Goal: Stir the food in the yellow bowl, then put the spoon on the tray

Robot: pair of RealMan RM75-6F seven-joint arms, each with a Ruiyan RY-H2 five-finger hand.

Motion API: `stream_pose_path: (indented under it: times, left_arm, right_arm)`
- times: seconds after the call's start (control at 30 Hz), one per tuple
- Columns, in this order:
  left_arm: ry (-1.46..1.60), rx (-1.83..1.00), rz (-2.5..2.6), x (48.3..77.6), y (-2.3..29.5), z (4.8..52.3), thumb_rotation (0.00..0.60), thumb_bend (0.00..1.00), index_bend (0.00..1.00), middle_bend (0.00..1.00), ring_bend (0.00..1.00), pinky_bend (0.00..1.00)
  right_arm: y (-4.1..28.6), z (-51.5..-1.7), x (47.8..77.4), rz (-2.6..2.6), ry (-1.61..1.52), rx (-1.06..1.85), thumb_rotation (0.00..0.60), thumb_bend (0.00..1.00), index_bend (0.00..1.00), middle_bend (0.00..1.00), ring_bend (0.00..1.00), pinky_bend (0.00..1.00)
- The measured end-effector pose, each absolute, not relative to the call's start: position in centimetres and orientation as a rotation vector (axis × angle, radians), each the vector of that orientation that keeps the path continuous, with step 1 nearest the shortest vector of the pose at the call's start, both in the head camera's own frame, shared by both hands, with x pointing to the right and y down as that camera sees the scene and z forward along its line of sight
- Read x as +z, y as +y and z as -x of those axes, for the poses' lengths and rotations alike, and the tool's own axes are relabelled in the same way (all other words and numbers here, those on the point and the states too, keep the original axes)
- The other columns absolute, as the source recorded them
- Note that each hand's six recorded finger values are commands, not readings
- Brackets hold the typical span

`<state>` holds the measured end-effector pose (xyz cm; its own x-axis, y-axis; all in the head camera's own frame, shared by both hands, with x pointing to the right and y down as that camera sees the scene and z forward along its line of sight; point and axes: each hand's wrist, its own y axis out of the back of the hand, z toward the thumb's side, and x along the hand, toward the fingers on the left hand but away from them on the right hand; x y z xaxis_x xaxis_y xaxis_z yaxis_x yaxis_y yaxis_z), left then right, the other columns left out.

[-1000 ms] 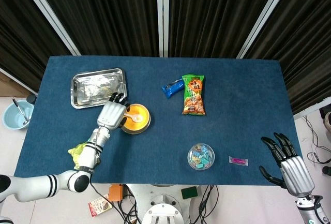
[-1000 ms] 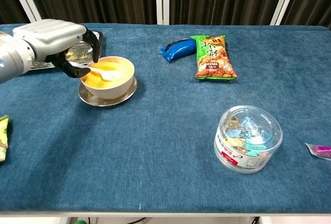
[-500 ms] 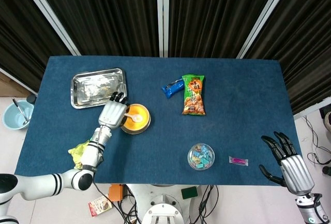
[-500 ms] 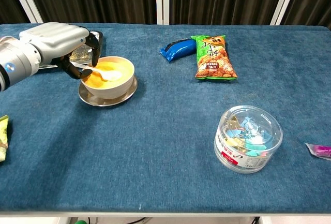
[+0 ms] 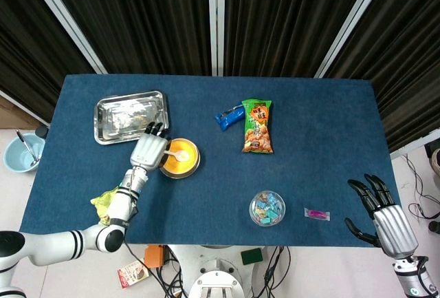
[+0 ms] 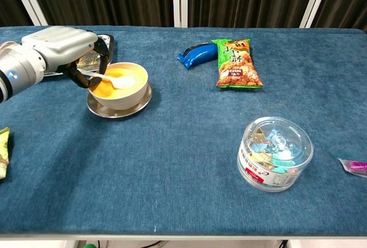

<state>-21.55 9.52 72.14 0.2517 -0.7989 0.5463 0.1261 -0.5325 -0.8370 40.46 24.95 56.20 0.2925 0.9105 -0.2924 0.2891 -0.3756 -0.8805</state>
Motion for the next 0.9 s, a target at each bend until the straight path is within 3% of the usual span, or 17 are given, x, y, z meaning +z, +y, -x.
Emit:
stream_pose_path:
  times: [0.33,0.67,0.9]
  left_arm:
    - [0.582,-1.38,1.641,70.6,9.4,21.9,0.6,0.45,0.54,0.27,0.1,0.12]
    - [0.417,-1.333,1.358,67.8,9.1,21.1,0.6,0.45,0.55,0.39,0.24,0.19]
    - [0.293,-1.269,1.175,67.8,10.3,19.2,0.6,0.45,0.56,0.43,0.31,0.21]
  right_arm:
    - [25.1,-40.4,55.9,1.83,-1.084,1.071,0.6,0.29,0.12,0.14,0.0,0.07]
    - [25.1,-40.7,56.3,1.842,-1.087,1.067,0.6,0.29,0.12,0.14,0.0,0.07]
    - [25.1,-41.0,56.5,1.848,-1.092,1.074,0.6,0.29,0.12,0.14,0.0,0.07]
